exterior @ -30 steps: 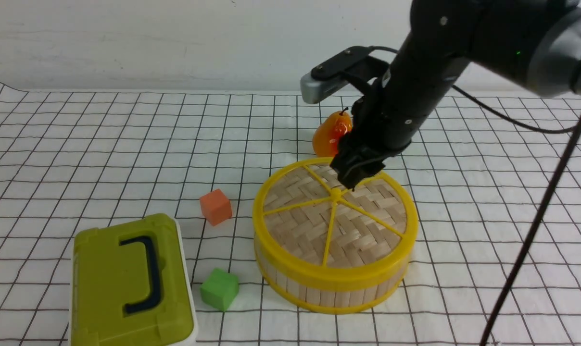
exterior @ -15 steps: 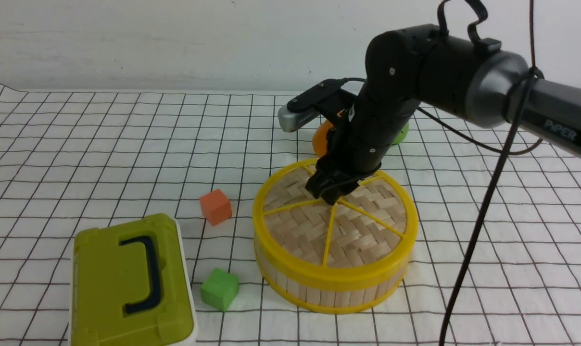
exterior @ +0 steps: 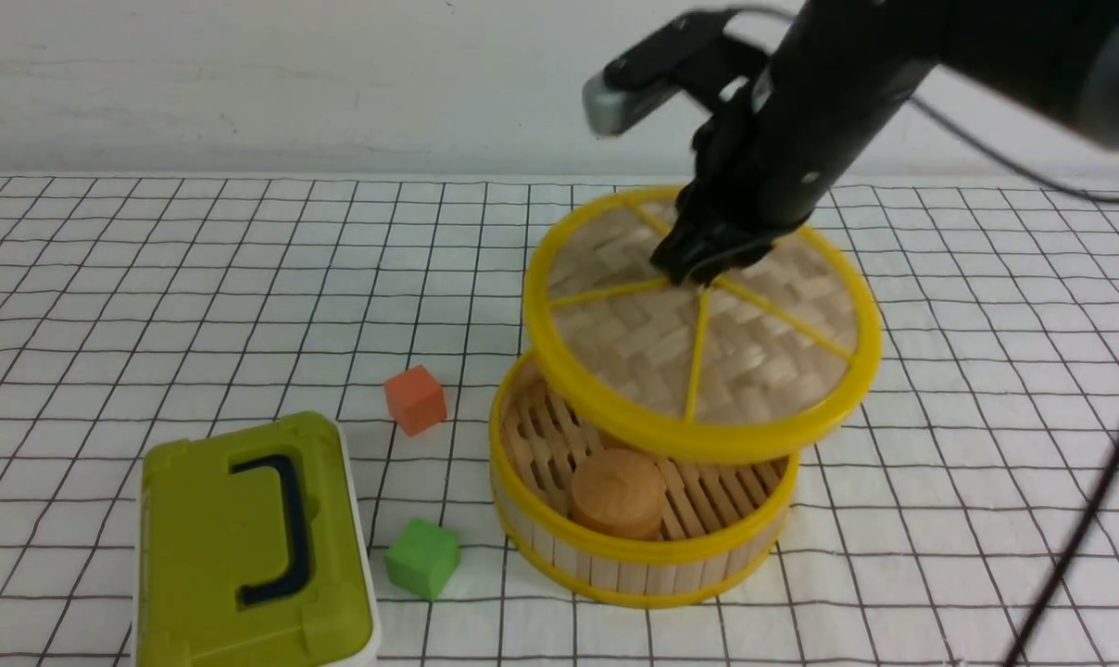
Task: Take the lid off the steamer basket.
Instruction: Use the right arm to place the steamer lid on the table
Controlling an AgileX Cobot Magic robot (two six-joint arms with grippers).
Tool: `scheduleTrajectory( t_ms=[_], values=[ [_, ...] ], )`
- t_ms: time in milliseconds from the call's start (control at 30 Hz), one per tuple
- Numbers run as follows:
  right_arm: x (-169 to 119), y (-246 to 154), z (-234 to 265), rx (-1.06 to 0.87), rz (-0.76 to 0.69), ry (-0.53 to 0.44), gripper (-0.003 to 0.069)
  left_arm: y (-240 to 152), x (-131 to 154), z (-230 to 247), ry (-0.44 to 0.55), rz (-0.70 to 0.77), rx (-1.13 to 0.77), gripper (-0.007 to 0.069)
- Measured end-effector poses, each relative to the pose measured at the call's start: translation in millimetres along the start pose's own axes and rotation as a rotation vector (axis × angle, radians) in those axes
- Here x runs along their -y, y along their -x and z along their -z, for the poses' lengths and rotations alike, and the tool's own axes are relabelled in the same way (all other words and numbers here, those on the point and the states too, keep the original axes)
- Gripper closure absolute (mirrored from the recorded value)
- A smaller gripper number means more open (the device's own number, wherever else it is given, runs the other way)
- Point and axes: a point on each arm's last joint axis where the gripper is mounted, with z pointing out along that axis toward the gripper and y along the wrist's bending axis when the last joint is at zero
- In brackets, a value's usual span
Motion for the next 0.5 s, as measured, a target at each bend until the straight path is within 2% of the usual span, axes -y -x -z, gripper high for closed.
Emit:
scheduleTrajectory(
  t_ms=[67,200,267,333,500],
  values=[
    [10.8,-6.6,31.1,0.016,-0.028,-0.06,0.0555,0.0,0.0,0.0,0.0,0.0,0.0,0.0386],
    [50.8,-35.1,64.4,-0.005,-0.189,-0.166,0.0555,0.0,0.0,0.0,0.0,0.0,0.0,0.0386],
    [61.9,-44.3,66.2,-0.018,-0.237,-0.185,0.0555,0.0,0.0,0.0,0.0,0.0,0.0,0.0386],
    [89.7,-71.1,58.5,-0.06,-0.357,-0.206,0.0555,0.0,0.0,0.0,0.0,0.0,0.0,0.0386],
    [115.5,-104.7,27.2,-0.084,-0.502,-0.177,0.0555,0.0,0.0,0.0,0.0,0.0,0.0,0.0386]
  ],
)
